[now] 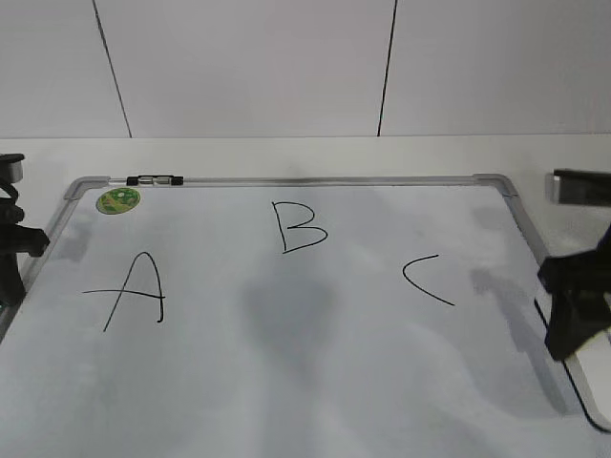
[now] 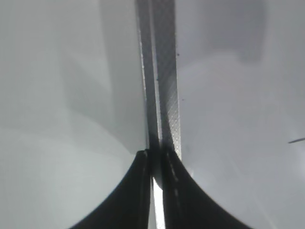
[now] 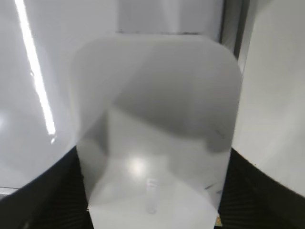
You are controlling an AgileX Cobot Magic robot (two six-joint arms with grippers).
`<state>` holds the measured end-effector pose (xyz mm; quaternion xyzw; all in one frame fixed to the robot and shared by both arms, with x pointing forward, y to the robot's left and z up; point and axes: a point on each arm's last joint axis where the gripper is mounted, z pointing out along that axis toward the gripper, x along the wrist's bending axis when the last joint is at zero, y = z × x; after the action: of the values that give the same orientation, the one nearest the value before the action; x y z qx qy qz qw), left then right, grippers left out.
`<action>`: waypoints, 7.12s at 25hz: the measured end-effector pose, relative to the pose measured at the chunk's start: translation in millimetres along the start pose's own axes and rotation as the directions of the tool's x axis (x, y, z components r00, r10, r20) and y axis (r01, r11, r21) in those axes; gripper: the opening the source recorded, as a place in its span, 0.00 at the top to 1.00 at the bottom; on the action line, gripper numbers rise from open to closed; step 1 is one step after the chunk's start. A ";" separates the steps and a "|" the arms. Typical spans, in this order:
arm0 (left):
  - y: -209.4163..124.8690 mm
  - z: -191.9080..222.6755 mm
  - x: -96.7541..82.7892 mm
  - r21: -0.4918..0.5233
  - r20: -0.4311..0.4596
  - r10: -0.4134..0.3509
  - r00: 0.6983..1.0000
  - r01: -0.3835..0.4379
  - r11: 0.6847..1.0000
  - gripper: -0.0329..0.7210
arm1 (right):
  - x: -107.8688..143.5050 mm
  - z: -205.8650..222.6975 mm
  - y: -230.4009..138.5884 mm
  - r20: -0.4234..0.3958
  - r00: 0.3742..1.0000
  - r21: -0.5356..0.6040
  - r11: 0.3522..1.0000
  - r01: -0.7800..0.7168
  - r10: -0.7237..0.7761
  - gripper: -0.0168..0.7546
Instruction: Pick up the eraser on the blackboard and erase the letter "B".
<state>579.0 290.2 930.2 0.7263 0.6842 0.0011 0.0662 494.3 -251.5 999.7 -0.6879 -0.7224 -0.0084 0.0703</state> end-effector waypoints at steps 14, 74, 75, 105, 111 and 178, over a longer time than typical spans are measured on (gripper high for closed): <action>0.1 -0.4 -0.1 0.002 0.001 -0.001 1.000 0.001 1.000 0.93 | 81.8 -58.9 78.5 0.084 0.970 -0.239 0.941 0.241 -0.227 0.28; -5.8 0.3 -1.7 0.073 0.019 -0.009 1.000 0.008 0.997 0.93 | 199.2 72.4 201.8 0.110 0.902 -0.210 0.877 0.432 -0.418 0.28; -5.7 0.3 -1.8 0.073 0.020 -0.010 1.000 0.008 0.997 0.93 | 194.3 71.5 204.8 0.109 0.908 -0.215 0.882 0.420 -0.406 0.28; -6.1 0.3 -1.5 0.077 0.017 -0.007 1.000 0.005 0.997 0.93 | 263.9 85.4 163.5 0.127 0.819 -0.205 0.792 0.574 -0.560 0.28; -6.3 0.3 -1.5 0.079 0.017 -0.006 1.000 0.005 0.997 0.93 | 264.6 85.5 163.0 0.128 0.814 -0.205 0.788 0.580 -0.566 0.28; -6.5 0.3 -1.5 0.081 0.017 -0.006 1.000 0.004 0.997 0.93 | 192.8 65.9 214.2 0.030 0.927 -0.259 0.893 0.368 -0.373 0.28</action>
<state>572.4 289.1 929.4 0.7266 0.6849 -0.0329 0.0426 693.1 -41.5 938.1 -0.5408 -0.8319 -0.1233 -0.0162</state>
